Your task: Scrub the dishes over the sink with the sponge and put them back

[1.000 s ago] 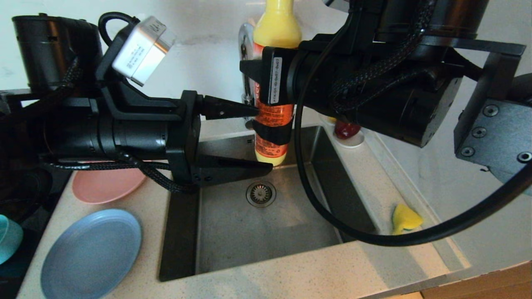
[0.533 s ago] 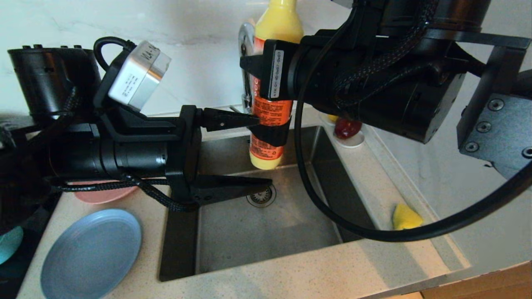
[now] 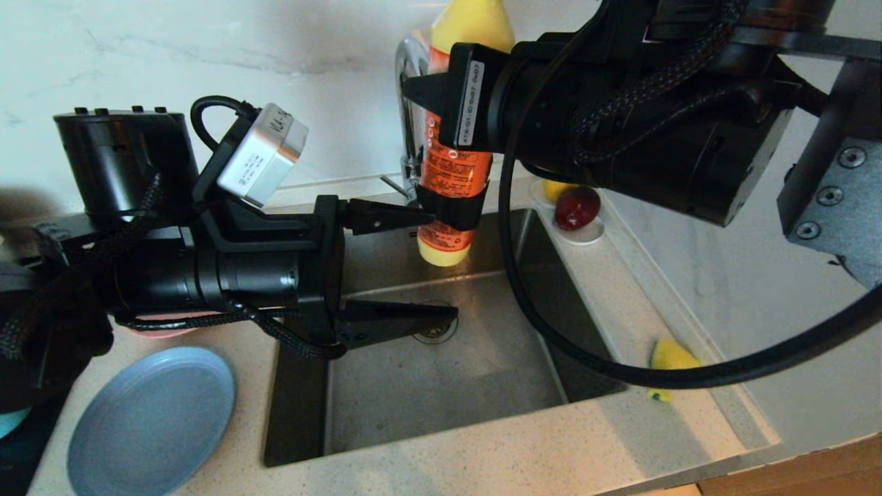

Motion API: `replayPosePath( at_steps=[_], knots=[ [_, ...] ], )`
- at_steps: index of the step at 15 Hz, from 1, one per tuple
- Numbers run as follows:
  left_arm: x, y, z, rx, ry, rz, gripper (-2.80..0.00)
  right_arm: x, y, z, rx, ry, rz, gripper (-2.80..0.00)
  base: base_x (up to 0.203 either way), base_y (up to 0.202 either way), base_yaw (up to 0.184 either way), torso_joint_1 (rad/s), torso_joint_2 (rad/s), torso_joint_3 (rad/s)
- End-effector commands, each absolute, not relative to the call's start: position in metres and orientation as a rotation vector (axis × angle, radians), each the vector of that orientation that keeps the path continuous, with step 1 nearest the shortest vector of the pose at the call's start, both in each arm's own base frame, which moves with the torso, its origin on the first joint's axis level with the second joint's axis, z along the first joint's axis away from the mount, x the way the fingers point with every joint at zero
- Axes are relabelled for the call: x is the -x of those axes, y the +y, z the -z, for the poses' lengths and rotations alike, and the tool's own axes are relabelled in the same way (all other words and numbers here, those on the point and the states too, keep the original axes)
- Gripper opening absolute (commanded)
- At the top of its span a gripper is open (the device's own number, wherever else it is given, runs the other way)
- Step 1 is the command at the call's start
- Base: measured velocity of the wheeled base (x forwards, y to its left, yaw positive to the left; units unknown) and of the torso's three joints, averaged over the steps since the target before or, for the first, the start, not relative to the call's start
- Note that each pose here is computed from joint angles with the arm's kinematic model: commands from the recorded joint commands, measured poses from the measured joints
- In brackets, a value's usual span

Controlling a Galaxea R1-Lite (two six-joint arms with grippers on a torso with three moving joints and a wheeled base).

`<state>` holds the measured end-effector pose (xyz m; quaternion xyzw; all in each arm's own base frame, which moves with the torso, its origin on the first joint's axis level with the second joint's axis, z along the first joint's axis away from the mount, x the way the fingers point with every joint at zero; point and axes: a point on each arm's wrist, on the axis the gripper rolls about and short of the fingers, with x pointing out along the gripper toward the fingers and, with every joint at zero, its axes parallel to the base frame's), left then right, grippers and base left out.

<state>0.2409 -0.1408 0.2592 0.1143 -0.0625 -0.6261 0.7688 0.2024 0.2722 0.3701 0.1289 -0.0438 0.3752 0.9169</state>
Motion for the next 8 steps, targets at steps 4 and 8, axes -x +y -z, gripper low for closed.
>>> replayPosePath(
  at_steps=[4, 8],
  knots=[
    [-0.245, -0.143, -0.261, -0.226, -0.126, 1.349, 0.00, -0.200, 0.270, -0.373, -0.273, -0.097, -0.775, -2.80, 0.000, 0.000, 0.000, 0.000, 0.00, 0.000],
    [-0.247, -0.144, -0.268, -0.215, -0.139, 1.345, 0.00, -0.196, 0.273, -0.372, -0.272, -0.092, -0.791, -2.80, 0.000, 0.000, 0.000, 0.000, 0.00, 0.000]
  ],
)
